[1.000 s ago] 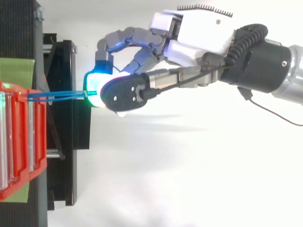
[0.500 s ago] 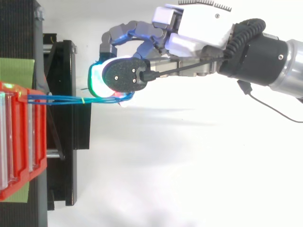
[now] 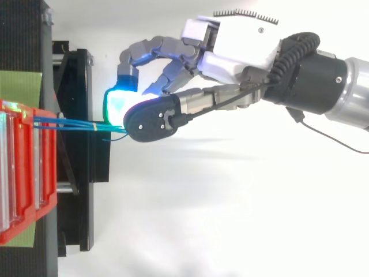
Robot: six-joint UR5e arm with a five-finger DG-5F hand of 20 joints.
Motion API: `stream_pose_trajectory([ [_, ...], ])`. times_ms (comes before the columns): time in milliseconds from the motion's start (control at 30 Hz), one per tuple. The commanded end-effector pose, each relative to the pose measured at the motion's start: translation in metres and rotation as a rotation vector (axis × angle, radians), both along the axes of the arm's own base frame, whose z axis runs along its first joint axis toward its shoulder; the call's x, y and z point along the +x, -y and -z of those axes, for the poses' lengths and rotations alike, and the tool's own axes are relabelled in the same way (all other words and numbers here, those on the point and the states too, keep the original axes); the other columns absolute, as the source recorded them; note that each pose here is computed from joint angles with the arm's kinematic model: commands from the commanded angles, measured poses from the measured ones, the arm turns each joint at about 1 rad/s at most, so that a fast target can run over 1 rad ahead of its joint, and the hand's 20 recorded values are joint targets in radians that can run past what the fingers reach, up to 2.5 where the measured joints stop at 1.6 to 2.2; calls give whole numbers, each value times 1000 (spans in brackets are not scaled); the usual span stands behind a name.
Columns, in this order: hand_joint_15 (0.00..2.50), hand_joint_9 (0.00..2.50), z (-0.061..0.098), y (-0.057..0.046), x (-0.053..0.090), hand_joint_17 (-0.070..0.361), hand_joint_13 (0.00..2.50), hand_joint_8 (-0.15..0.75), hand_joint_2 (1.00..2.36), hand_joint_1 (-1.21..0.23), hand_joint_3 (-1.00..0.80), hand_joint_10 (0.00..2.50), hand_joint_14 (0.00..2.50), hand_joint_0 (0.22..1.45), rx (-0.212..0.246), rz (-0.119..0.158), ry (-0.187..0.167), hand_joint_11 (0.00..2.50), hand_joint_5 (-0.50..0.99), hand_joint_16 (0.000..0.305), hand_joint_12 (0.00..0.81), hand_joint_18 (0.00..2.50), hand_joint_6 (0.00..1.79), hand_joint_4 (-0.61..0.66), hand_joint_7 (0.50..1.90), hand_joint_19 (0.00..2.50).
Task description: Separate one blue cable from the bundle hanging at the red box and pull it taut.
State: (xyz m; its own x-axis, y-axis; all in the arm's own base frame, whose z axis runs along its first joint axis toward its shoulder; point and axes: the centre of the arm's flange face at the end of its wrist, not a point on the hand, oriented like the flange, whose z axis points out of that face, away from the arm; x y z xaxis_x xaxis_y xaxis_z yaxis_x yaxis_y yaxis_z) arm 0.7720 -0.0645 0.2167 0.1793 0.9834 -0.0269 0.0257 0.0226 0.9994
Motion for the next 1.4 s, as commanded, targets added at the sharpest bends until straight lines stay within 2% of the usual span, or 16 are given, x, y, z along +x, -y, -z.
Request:
stream_pose_trajectory([
  [0, 540, 1028, -1, -3, 1, 94, 943, 349, 1000, -636, -500, 23, 21, 547, 1, -1, 10, 913, -176, 42, 352, 701, 728, 193, 1169, 523],
  [300, 556, 1032, -8, -12, 5, 97, 959, 356, 1000, -606, -500, 21, 20, 522, 2, -12, 25, 904, -179, 43, 359, 715, 731, 198, 1156, 528],
  [567, 569, 1001, -21, -18, 11, 93, 962, 338, 1000, -711, -500, 22, 20, 554, 3, -18, 44, 946, -190, 41, 347, 700, 738, 180, 1156, 536],
  [633, 596, 988, -21, -25, 12, 93, 978, 337, 1000, -715, -500, 22, 20, 554, 2, -24, 44, 956, -193, 42, 347, 700, 740, 179, 1141, 533],
  [767, 631, 983, -20, -28, 12, 93, 1030, 334, 1000, -699, -500, 22, 20, 549, 3, -12, 40, 931, -194, 42, 348, 699, 731, 189, 1135, 540],
  [900, 681, 979, -20, -32, 12, 94, 1091, 338, 1000, -686, -500, 21, 21, 546, 4, -15, 43, 934, -194, 42, 343, 700, 719, 191, 1152, 534],
  [1067, 830, 972, -19, -33, 12, 92, 1239, 336, 1000, -672, -500, 22, 24, 548, 4, -15, 43, 922, -195, 41, 340, 712, 714, 192, 1153, 540],
  [1133, 966, 964, -19, -33, 12, 92, 1314, 333, 1000, -663, -500, 21, 25, 550, 4, -15, 43, 922, -196, 41, 332, 709, 713, 189, 1142, 540],
  [1200, 1010, 960, -15, -33, 13, 93, 1325, 332, 1000, -656, -500, 24, 24, 550, 5, -17, 40, 911, -195, 41, 326, 709, 712, 191, 1138, 542],
  [1233, 1117, 959, -16, -35, 13, 93, 1362, 332, 1000, -649, -500, 22, 24, 551, 6, -20, 45, 925, -195, 41, 317, 709, 710, 193, 1141, 535],
  [1367, 1220, 981, -15, -35, 14, 93, 1376, 333, 1000, -633, -500, 23, 24, 550, 5, -18, 52, 957, -194, 41, 306, 712, 708, 192, 1142, 535],
])
